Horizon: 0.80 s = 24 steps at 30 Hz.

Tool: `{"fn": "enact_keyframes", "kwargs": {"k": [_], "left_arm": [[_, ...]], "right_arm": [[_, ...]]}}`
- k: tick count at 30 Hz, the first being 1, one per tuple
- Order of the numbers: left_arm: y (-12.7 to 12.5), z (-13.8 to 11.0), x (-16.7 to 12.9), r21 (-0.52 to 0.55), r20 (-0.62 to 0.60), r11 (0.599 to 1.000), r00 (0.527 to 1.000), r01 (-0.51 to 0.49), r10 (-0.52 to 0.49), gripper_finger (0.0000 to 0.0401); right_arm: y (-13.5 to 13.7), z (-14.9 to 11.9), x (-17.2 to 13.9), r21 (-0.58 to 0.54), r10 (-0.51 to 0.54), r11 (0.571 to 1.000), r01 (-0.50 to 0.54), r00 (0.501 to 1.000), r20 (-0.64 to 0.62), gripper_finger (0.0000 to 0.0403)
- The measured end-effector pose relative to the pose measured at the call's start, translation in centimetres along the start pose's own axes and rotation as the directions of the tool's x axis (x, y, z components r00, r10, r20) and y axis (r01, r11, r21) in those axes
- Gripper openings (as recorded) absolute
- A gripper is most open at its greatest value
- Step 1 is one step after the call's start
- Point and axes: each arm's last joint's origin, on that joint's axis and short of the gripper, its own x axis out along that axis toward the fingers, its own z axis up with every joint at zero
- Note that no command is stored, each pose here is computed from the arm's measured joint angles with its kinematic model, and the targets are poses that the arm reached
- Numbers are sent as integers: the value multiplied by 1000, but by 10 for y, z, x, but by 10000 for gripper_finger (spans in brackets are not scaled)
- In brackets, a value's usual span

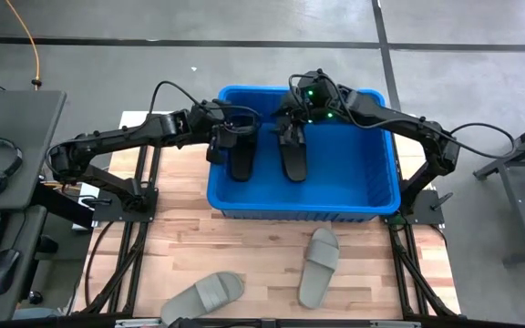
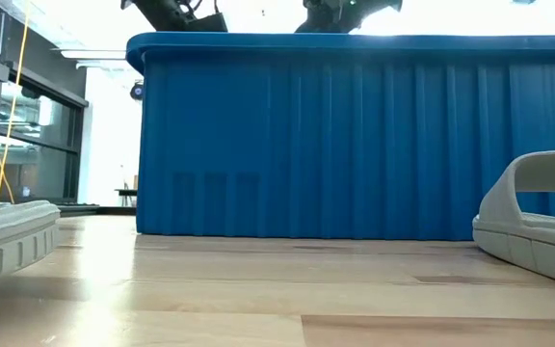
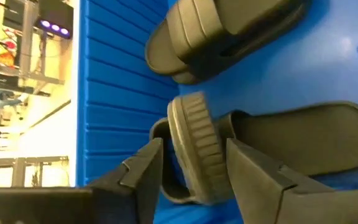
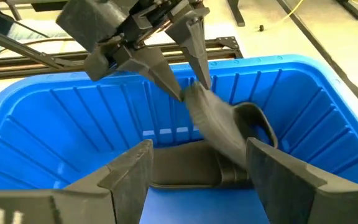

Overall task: Pick and place slides into bin
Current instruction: Put the black slides on top of the black slides into the blue bin, then put the gray slides into the blue bin

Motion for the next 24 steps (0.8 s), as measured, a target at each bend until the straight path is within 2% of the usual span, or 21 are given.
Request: {"fn": "enact_keyframes", "kwargs": {"k": [5, 10, 19, 24], "left_arm": [[-4, -3, 0, -2, -32, 999, 999, 37, -37, 185], [2, 1, -10, -57, -25, 994, 995, 91, -93, 188], [21, 12, -32, -133, 16, 987, 996, 85, -84, 182], [28, 16, -42, -212, 29, 974, 997, 83, -78, 181]], "right_arm": [[1, 1, -4, -1, 1, 1000, -1, 1000, 4, 248], [2, 3, -9, 16, -1, 1000, 1, 1000, 14, 248], [5, 6, -21, 38, -3, 999, 3, 1000, 23, 248], [9, 7, -33, 43, -8, 999, 7, 1000, 23, 248]]}}
